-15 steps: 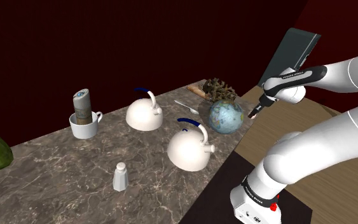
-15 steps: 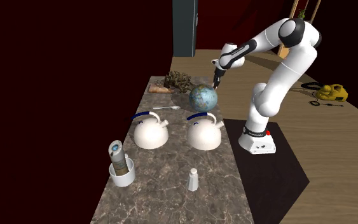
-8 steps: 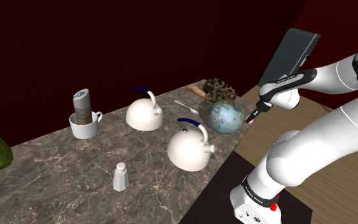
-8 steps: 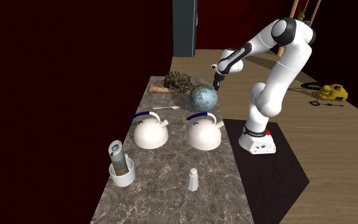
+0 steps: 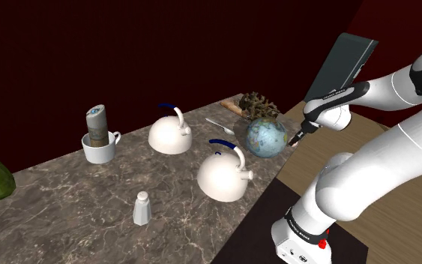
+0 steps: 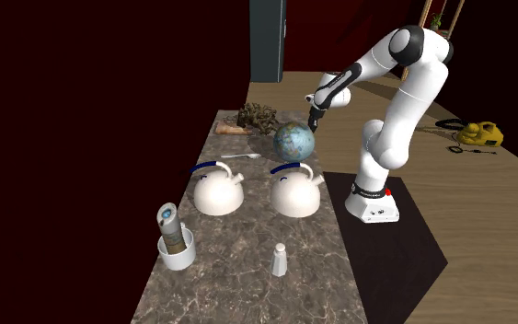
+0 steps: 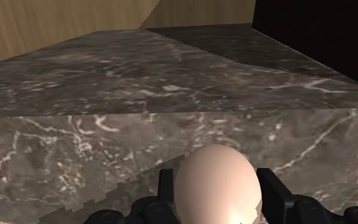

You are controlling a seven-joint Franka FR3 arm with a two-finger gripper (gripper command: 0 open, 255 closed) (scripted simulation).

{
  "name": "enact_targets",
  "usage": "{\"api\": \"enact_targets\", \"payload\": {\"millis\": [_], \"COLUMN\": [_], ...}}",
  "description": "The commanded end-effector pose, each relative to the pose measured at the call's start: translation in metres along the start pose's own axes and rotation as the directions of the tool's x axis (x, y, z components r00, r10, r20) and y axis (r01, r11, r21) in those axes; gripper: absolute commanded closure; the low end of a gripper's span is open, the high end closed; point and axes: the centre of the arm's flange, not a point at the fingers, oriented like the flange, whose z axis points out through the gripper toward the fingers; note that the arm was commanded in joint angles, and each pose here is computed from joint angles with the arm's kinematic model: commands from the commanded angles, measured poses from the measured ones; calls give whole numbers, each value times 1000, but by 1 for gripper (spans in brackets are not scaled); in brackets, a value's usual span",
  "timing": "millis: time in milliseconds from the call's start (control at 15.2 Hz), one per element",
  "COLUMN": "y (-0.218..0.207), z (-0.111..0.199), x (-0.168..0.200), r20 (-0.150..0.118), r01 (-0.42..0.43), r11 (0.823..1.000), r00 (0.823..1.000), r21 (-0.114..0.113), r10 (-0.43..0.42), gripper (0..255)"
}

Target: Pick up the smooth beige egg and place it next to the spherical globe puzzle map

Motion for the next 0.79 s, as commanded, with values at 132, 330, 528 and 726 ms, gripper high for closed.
{"api": "enact_targets", "payload": {"millis": [132,330,528,726], "y": [0,0,0,0], "z": [0,0,-26,-50], "x": [0,0,0,0], "r20": [0,0,0,0], "r01": [0,0,0,0], "r11": [1000,1000,1000,1000], "r00": [1000,1000,1000,1000], "r21": [0,0,0,0], "r10": [0,0,0,0], "gripper": [0,0,0,0]}}
